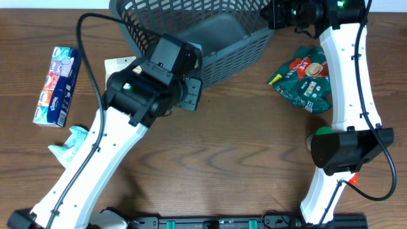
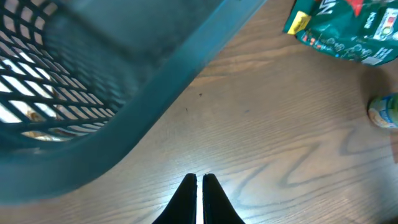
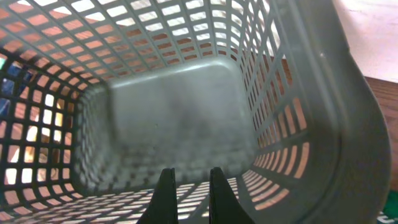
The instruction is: Pack container
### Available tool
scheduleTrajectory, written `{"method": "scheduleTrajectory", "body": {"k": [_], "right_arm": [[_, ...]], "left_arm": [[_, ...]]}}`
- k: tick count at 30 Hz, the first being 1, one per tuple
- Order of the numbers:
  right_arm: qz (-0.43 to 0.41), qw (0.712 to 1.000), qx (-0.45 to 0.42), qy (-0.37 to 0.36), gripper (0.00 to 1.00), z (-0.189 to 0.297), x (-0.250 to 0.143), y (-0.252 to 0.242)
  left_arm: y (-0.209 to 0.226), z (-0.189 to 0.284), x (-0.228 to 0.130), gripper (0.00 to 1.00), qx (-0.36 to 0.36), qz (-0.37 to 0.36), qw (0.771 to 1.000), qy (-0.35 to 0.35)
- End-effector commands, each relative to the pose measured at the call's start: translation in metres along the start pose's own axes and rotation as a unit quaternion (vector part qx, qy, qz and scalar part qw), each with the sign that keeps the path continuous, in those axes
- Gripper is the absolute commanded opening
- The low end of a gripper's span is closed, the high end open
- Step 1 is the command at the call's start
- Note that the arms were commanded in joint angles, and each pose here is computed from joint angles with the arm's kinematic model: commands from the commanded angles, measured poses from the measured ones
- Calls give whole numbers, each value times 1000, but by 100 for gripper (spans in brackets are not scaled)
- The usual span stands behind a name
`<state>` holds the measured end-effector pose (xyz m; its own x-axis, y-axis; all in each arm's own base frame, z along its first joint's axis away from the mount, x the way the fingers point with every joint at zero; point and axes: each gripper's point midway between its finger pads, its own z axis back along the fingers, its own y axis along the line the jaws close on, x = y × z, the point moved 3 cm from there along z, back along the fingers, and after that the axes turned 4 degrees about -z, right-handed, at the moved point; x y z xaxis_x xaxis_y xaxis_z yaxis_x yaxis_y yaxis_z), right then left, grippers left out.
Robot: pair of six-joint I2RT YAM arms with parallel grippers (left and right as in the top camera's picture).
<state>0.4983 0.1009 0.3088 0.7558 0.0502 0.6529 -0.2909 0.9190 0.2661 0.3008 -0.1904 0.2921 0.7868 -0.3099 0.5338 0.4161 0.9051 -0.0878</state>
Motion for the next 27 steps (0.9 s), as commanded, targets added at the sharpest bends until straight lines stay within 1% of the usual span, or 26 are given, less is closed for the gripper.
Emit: {"method": "scheduleTrajectory", "body": {"k": [1,12,18,27], "right_arm": [[16,1000,-11,-2,1,0,2,-1],[16,999,-37,21,1,-5,-9,-11],[8,998,-40,47,1,-14,-23,-15],[-1,996,-51,78,1,-17,-38,-20]], "left_arm": [[-3,-6,4,6,-6,7,1000,4],[-2,-31,2,6,1,5,999,35],[0,-33,2,6,4,3,999,36],[18,-32,5,6,21,15,999,33]]}}
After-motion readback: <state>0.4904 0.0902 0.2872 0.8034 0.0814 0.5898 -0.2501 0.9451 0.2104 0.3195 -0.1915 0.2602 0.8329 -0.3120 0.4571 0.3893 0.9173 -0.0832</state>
